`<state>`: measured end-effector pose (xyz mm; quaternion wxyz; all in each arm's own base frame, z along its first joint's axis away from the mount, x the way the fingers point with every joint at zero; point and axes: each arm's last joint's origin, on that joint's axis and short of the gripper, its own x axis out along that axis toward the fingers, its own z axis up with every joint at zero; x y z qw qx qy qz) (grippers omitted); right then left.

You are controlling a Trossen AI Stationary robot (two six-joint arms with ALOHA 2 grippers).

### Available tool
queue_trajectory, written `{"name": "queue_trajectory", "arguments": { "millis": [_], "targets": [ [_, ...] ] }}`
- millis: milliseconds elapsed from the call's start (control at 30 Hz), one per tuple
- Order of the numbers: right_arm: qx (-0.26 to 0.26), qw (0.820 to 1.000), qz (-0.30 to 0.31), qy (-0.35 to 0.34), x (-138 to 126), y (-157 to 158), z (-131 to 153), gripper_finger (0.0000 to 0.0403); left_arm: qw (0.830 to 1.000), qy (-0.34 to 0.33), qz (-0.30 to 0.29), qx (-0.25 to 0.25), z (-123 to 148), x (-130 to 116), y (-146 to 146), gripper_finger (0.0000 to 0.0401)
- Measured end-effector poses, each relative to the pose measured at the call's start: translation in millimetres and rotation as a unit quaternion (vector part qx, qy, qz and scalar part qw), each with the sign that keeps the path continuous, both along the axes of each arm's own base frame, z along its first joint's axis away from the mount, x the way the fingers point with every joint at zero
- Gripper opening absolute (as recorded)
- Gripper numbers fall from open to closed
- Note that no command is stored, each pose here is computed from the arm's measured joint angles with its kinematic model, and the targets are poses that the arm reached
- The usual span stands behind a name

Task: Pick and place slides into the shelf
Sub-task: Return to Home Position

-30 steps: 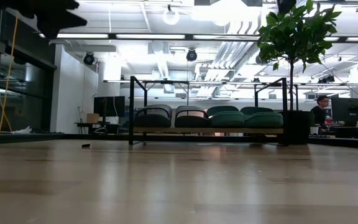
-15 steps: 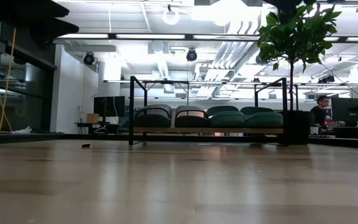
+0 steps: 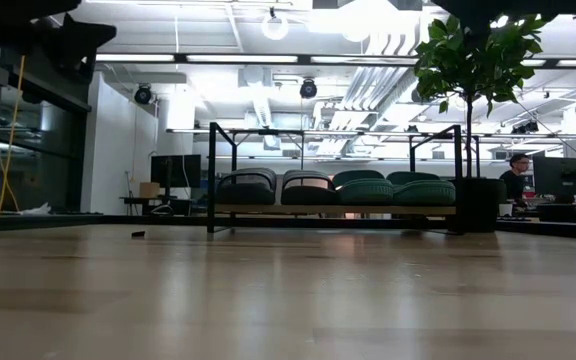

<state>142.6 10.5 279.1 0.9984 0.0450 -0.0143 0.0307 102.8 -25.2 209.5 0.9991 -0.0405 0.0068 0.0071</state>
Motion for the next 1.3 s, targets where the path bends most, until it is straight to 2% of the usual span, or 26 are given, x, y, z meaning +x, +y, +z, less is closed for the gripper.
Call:
{"name": "queue_trajectory", "arguments": {
  "millis": [233,367,500,900,1033,1300],
  "targets": [
    [-0.010,1.000,0.005,0.013,4.1,0.6,-3.7,0.0165,1.000,0.014,0.013,-0.002,-5.4,2.8,-0.2,0.0215],
    [-0.010,1.000,0.005,0.015,4.4,0.7,-4.0,0.0165,0.999,0.028,0.040,-0.011,-21.3,5.0,0.5,0.0215],
    [-0.010,1.000,0.005,0.015,4.5,0.7,-4.2,0.0165,0.997,0.026,0.068,-0.015,-25.2,5.0,2.1,0.0215],
    [-0.005,1.000,0.006,0.023,5.2,0.7,-5.7,0.0165,0.998,0.019,0.054,-0.026,-23.4,9.8,26.0,0.0215],
    [-0.013,1.000,0.010,0.025,5.2,1.0,-7.8,0.0165,0.998,0.021,0.060,-0.014,-23.6,9.8,32.6,0.0215],
    [-0.017,1.000,0.004,-0.024,-0.3,-1.9,-39.6,0.0165,0.998,0.025,0.060,-0.004,-38.8,10.3,32.7,0.0215]
  ]
}}
